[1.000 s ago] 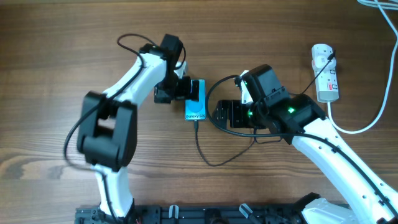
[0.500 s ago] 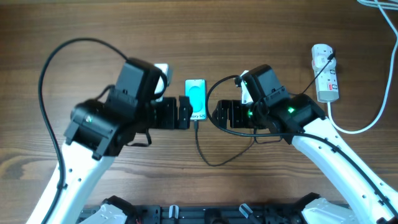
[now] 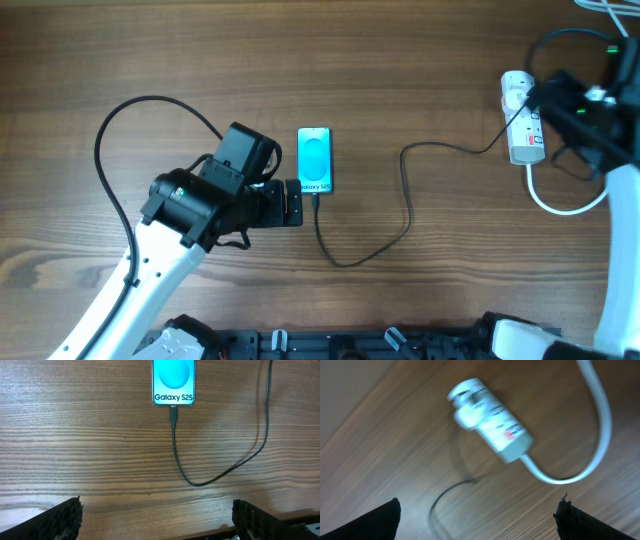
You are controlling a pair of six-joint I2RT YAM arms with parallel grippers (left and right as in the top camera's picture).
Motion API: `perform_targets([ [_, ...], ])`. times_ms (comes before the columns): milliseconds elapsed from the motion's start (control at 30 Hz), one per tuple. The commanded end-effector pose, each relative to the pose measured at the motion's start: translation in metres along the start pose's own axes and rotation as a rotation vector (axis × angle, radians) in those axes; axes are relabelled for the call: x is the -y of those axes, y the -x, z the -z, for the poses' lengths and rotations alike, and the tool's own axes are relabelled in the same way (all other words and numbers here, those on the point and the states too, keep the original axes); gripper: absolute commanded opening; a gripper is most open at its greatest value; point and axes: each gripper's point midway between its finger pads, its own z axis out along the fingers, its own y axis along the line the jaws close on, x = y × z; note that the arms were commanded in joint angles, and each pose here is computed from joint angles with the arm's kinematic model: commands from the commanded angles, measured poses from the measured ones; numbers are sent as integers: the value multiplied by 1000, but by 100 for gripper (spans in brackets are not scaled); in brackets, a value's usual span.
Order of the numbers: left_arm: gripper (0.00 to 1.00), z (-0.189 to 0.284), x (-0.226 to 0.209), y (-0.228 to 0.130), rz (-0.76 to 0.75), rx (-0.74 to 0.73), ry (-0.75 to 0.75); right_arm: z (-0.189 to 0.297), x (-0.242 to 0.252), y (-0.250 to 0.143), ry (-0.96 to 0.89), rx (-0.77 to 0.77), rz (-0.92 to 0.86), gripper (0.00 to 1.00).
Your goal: Plug charger to phone and switch on socket
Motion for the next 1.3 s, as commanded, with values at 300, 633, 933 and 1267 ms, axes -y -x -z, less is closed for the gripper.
perform_targets([
  [300,100,-2,-3,-1,13,3,17,-130,79,31,-274,-74,-75,100],
  [633,100,-2,-3,-1,13,3,17,-174,73,49,-245,-38,117,98],
  [933,100,-2,-3,-1,13,3,16,-238,88,16,-262,-179,234,100],
  [1267,100,-2,-3,-1,13,3,17,-265,69,10,-128,-188,283,100],
])
